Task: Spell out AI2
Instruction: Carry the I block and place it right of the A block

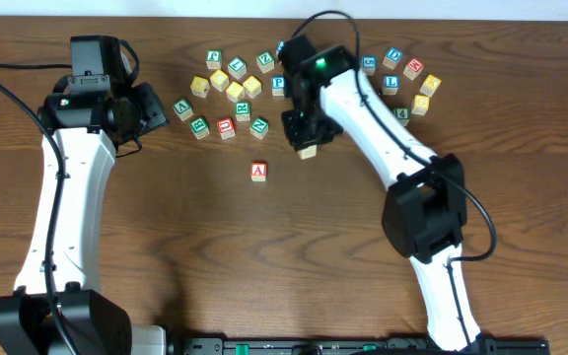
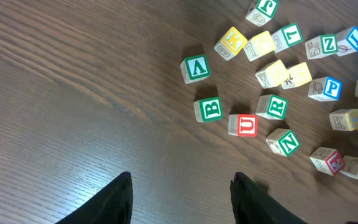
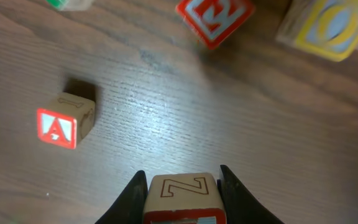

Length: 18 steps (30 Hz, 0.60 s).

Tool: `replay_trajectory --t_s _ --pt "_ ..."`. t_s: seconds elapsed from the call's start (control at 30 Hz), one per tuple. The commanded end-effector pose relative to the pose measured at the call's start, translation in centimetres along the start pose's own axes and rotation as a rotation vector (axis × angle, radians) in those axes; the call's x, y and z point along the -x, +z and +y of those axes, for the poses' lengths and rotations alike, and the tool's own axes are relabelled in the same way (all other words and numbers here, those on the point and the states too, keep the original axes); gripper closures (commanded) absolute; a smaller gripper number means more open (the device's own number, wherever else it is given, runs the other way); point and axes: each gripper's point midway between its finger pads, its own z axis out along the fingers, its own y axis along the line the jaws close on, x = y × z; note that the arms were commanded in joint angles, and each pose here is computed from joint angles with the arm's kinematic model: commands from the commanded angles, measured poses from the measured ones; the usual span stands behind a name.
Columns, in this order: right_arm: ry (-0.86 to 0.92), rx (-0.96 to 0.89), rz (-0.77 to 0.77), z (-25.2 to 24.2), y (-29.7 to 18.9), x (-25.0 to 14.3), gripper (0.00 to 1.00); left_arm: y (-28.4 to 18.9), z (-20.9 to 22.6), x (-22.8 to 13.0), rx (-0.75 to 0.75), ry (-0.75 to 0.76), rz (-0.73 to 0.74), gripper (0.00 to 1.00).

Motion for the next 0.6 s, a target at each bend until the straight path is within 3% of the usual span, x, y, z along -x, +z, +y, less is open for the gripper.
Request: replay_trajectory --t_s 0.0,0.37,0.57 --pt "0.114 -0.068 0.034 0.4 2.8 -1.3 0.82 -0.7 -0.1 0.8 -0.003 0.017 -0.027 0.50" --pt "0.130 -0.034 -0.041 3.5 7.2 -1.0 0.84 -0.7 -0.1 0.8 -0.003 0.016 -0.027 0.50" --pt "0.187 -0.122 -0.094 2.7 7.6 -0.7 0.84 -0.7 -0.1 0.8 -0.003 0.016 -0.027 0.50"
